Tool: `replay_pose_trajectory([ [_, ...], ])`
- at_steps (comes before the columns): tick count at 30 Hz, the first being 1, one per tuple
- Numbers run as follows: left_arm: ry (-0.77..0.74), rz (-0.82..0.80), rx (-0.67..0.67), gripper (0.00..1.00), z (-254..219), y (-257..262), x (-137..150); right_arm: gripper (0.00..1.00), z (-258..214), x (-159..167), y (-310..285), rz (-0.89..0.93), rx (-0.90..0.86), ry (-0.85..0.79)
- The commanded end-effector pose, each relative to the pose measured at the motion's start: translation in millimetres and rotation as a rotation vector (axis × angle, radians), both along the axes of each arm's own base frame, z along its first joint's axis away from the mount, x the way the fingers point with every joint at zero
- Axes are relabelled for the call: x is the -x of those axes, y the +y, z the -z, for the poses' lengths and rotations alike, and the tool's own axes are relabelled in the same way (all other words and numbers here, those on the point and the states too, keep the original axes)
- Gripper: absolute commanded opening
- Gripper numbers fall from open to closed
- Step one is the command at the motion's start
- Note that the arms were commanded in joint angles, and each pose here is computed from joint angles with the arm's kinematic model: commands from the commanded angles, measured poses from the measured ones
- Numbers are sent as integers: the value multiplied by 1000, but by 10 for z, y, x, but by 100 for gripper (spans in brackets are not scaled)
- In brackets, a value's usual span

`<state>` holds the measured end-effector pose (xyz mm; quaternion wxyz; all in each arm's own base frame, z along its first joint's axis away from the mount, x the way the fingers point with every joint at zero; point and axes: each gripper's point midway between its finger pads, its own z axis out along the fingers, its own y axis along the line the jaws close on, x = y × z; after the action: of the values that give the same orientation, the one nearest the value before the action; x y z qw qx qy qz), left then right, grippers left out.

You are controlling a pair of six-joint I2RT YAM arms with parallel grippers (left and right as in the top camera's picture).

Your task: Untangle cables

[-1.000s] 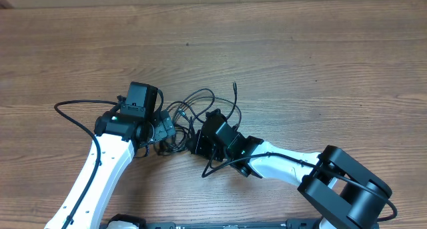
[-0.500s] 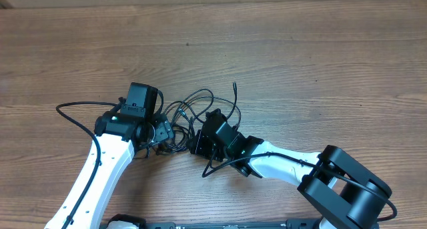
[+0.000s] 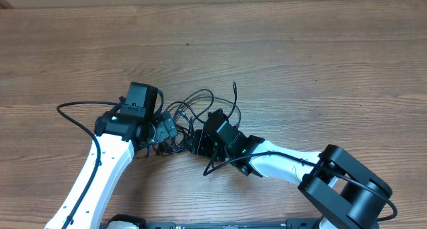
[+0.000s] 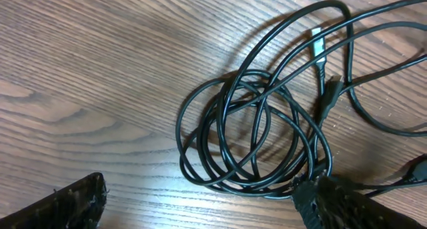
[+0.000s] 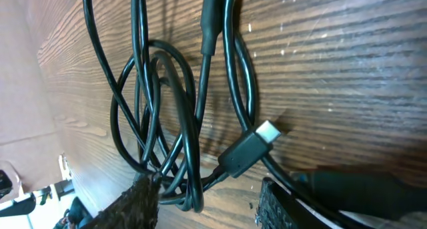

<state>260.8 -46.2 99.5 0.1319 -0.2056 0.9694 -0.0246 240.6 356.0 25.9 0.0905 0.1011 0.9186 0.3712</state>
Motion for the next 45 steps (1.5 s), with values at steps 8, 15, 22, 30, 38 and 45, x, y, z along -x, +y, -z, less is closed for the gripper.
replay_pose_trajectory([
  [8,-19,10,9,100,-34,-39,-53,45,-38,20,114,39,-9,-17],
  [15,-20,9,9,100,-35,-39,-55,35,-18,27,120,40,-3,-20],
  [22,-24,9,10,100,-38,-41,-65,35,-8,46,170,36,-5,-38],
  [30,-34,10,12,100,-45,-46,-89,27,-4,68,200,46,13,-74],
  [38,-34,10,12,100,-46,-47,-89,16,2,55,193,65,33,-103],
  [45,-34,9,12,100,-45,-46,-89,28,74,34,167,77,53,-106],
])
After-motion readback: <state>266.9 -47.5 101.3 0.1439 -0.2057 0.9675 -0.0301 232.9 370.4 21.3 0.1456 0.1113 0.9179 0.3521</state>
